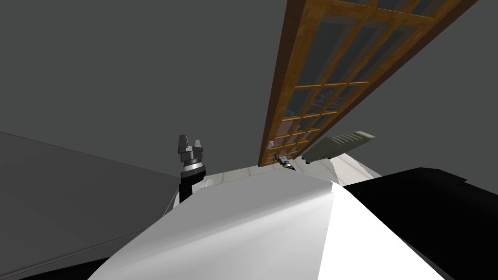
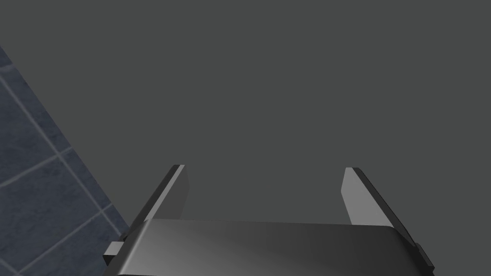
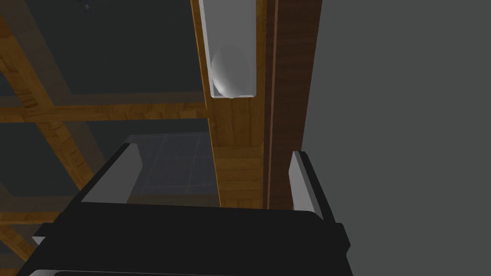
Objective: Pull the door open
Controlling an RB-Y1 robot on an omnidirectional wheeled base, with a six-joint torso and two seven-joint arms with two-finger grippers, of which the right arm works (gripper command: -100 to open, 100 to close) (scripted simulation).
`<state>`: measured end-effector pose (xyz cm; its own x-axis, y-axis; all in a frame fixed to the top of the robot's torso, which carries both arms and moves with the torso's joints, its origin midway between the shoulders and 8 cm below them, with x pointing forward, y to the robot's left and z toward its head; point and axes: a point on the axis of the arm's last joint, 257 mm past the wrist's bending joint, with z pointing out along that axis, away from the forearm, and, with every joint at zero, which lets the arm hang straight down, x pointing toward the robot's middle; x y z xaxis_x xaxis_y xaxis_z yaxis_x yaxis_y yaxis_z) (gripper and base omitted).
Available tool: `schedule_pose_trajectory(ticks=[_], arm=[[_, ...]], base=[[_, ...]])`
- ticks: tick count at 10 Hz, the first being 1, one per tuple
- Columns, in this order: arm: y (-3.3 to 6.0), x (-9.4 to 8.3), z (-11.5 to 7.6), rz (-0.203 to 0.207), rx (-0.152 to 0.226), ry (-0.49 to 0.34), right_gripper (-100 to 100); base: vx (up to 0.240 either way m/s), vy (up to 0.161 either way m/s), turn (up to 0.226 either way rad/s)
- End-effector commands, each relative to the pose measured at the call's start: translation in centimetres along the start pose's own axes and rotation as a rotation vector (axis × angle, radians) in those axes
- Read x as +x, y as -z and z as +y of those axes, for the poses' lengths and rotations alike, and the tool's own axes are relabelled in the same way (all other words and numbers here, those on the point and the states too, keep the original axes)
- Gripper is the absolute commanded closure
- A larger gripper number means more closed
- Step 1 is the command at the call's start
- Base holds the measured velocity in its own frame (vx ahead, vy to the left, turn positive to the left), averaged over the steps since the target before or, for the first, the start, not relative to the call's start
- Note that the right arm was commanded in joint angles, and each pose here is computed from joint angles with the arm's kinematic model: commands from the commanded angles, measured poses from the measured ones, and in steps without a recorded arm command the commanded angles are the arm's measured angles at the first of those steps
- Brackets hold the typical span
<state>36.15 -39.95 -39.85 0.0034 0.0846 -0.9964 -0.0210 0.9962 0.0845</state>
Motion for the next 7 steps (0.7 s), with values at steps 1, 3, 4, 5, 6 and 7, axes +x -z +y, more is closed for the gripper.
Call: schedule_pose_trajectory(ticks=[1, 3, 4, 5, 6, 7], arm=[[0.18, 0.07, -0.02, 0.003, -0.005, 0.045, -100], [0.37, 0.15, -0.04, 0.006, -0.009, 0.084, -100], [0.31, 0.14, -0.06, 0.005, -0.008, 0.069, -100], [0.04, 0.14, -0.07, 0.004, -0.002, 0.074, -100], [-0.05, 0.14, -0.07, 0.004, 0.0, 0.074, -100], [-0.24, 0.14, -0.08, 0.004, 0.003, 0.074, -100]], base=[[-0.014, 0.015, -0.031], [-0.013, 0.013, -0.023], [-0.007, 0.006, -0.006], [0.116, 0.013, 0.034], [0.207, -0.003, 0.034], [0.199, -0.01, 0.039]])
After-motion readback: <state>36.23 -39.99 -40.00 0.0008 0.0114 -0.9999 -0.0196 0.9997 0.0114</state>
